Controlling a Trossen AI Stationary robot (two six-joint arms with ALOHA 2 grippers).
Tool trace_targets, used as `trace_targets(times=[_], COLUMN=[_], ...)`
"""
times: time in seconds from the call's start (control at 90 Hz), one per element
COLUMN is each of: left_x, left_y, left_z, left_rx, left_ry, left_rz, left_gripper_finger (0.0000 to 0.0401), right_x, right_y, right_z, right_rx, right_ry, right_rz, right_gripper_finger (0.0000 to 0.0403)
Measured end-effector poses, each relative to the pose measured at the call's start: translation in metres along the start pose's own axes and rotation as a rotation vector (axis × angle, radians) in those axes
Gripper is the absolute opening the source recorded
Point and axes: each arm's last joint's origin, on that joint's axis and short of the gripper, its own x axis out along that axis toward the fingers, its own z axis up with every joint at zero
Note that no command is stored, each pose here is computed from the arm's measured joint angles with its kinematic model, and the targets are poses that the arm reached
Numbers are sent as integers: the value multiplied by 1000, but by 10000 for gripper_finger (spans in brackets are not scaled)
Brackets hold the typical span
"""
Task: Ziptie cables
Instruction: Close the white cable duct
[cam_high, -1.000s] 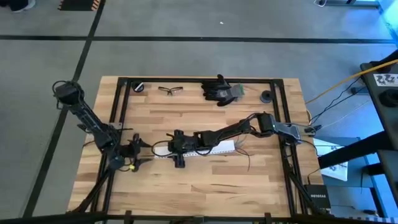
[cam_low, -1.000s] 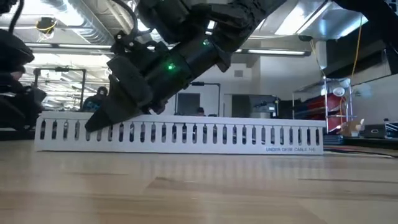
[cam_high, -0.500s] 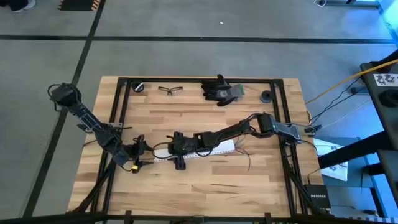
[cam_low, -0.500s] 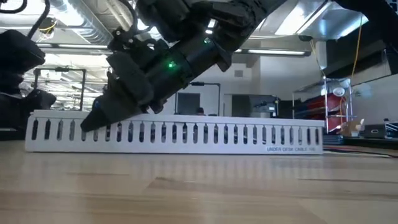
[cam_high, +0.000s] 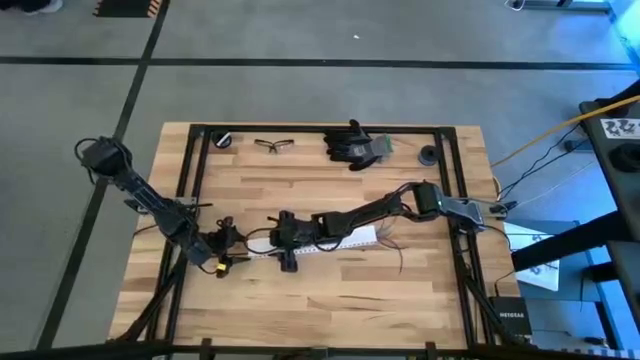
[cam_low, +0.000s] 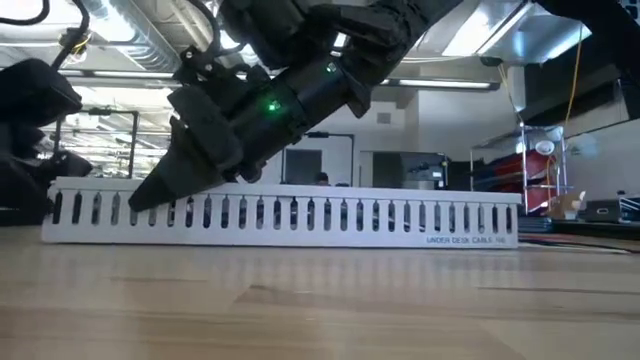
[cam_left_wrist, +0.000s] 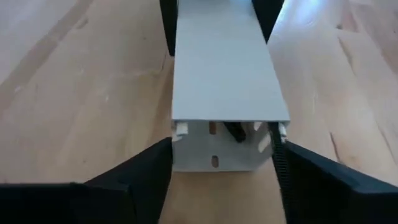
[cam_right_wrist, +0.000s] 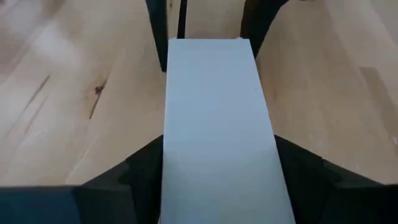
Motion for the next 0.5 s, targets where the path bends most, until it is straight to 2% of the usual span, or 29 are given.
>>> trace_targets(times=[0.256,0.5], left_x=[5,6], left_y=[-1,-3], left_z=[-3,-2], left_rx=[5,26], left_ry=[-16,-35], left_rz=[36,25], left_gripper_finger=[194,189], right_x=[0,5], right_y=[0,1], right_z=[0,0], right_rx=[0,29], right_ry=[-3,-60], right_rz=[-1,6], right_gripper_finger=[225,225])
